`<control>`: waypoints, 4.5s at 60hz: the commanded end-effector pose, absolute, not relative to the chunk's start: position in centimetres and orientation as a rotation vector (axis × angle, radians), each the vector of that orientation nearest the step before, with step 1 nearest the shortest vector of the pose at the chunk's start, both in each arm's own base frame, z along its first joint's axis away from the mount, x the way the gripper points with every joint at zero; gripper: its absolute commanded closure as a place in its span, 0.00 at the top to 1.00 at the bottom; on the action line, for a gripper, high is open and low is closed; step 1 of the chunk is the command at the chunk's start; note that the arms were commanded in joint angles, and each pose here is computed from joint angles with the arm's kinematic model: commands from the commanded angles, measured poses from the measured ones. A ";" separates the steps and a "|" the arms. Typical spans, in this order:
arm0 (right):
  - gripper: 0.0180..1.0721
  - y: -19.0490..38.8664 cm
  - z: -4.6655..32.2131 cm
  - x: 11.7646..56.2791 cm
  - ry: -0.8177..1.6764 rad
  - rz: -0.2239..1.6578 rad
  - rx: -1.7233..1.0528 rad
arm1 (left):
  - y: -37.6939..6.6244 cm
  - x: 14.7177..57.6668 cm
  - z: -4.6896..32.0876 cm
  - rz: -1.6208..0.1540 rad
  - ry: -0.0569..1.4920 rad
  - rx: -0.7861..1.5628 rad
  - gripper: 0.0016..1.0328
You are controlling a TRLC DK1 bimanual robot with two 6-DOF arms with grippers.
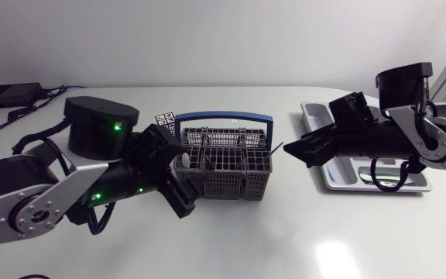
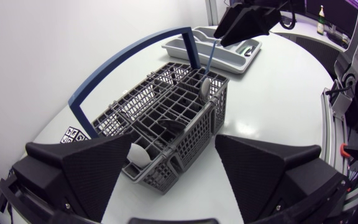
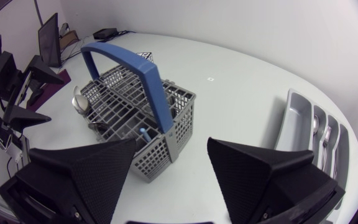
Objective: Transfer all utensils from the basket to the drawer tray.
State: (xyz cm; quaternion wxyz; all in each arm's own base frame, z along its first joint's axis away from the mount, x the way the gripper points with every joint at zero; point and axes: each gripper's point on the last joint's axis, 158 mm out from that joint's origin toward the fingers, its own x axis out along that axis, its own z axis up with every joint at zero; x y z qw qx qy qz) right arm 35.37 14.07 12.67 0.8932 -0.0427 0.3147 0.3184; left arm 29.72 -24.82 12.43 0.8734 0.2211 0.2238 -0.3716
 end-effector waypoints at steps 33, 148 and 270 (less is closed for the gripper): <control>0.24 17.9 10.4 34.7 0.684 0.693 -0.128 | -29.2 31.2 12.8 -0.772 0.379 0.561 0.91; 0.06 4.9 23.6 30.8 0.481 0.418 -0.050 | -35.3 33.0 10.2 -0.729 0.282 0.701 0.28; 0.65 -2.7 4.1 52.3 1.056 0.216 0.031 | -29.8 31.6 26.8 -0.622 0.011 0.486 0.03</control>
